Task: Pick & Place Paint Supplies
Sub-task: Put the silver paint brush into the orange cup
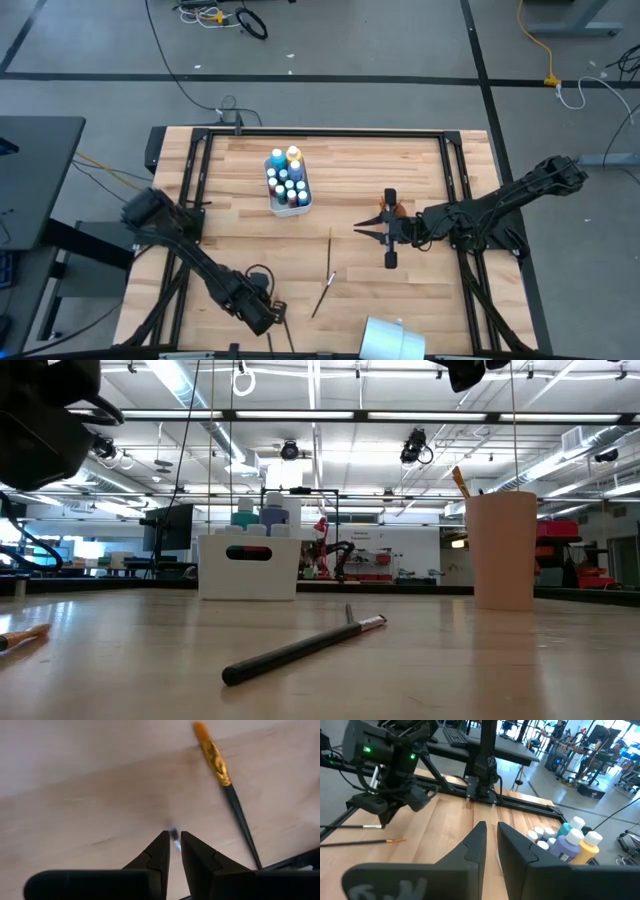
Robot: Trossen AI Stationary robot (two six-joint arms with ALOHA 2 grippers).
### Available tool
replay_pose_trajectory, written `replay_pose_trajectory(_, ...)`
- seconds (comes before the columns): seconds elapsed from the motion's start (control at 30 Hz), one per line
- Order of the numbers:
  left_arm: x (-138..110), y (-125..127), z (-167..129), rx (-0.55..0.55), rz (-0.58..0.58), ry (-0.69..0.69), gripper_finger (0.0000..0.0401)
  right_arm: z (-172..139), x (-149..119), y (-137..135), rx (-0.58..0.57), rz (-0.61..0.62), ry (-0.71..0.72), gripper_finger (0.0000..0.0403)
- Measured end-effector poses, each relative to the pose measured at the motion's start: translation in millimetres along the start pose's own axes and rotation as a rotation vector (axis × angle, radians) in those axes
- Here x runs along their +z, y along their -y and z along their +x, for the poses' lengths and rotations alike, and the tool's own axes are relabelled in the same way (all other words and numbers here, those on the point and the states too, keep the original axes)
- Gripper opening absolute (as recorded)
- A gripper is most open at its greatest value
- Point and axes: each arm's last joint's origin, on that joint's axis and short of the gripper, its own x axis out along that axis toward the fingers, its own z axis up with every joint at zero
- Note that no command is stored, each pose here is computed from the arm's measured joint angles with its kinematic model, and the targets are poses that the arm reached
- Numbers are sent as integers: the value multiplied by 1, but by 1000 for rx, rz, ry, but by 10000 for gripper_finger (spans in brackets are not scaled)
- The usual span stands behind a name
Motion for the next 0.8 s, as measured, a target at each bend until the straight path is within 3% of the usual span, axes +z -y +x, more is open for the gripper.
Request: replay_pose_trajectory(0.8, 0, 0, 6, 8, 21, -4, 55, 0, 0, 0, 1, 7, -5, 45)
